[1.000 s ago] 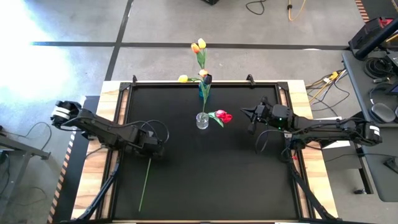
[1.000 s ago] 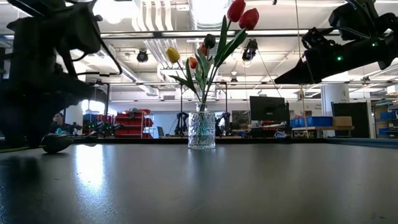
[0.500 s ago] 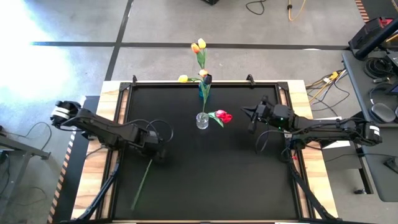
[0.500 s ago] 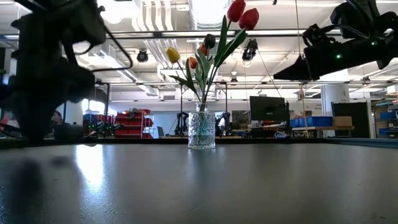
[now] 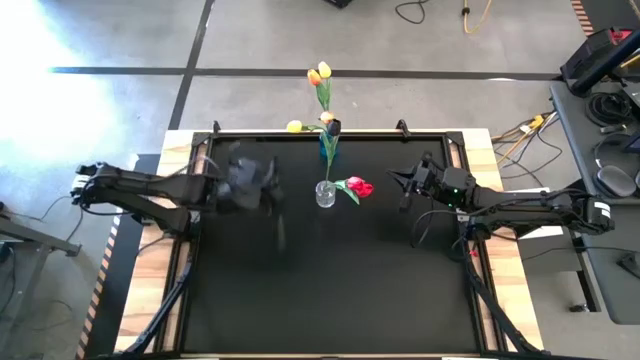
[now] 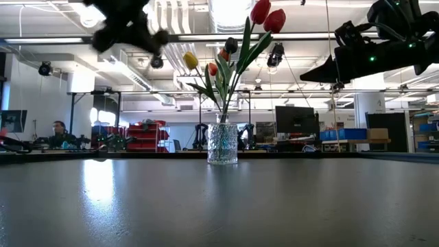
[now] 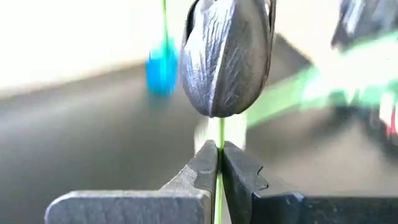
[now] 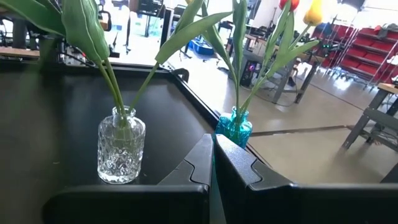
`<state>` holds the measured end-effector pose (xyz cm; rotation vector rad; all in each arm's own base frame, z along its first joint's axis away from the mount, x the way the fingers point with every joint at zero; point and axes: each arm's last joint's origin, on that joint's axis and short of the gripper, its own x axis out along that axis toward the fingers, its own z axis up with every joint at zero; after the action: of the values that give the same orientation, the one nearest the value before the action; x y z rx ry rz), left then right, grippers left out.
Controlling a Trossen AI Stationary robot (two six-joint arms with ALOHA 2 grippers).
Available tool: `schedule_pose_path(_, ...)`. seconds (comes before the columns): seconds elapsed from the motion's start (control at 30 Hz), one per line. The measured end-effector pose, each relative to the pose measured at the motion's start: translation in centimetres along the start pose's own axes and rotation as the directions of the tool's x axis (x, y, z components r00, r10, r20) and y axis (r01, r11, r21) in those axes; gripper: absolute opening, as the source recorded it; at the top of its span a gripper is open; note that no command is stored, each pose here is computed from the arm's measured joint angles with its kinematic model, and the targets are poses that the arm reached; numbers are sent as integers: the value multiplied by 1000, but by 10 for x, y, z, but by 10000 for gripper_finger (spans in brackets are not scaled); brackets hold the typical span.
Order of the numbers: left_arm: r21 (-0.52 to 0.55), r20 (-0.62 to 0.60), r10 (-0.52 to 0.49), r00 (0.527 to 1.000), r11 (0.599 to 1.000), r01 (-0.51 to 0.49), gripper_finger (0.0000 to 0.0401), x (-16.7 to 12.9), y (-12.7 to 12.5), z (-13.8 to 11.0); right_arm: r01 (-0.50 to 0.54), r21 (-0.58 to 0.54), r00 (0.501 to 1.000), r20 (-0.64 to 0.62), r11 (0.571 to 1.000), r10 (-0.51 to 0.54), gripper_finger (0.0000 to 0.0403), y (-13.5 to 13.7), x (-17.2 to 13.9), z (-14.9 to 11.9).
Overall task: Sort flowers into vase by color
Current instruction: Put the black tulip into the transparent vase
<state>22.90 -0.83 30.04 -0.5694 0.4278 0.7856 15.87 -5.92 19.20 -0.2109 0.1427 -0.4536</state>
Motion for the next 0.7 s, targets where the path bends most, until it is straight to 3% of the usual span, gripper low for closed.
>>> schedule_pose_path(0.1,114,247,-13,969,993,-16,0,-2,-10,31,-1,0,1000,-2,1000,1,9,0,0,0)
schedule_pose_path(0.2,212,391,-69,918,977,-17,0,0,-17,53,-1,0,1000,-1,1000,1,9,0,0,0)
schedule_pose_path(0.4,289,473,-109,874,957,-37,0,11,-15,73,2,4,1000,10,1000,-2,9,0,0,1)
schedule_pose_path(0.7,251,557,-180,811,967,42,0,0,-16,88,4,-1,1000,19,1000,-4,9,0,0,2)
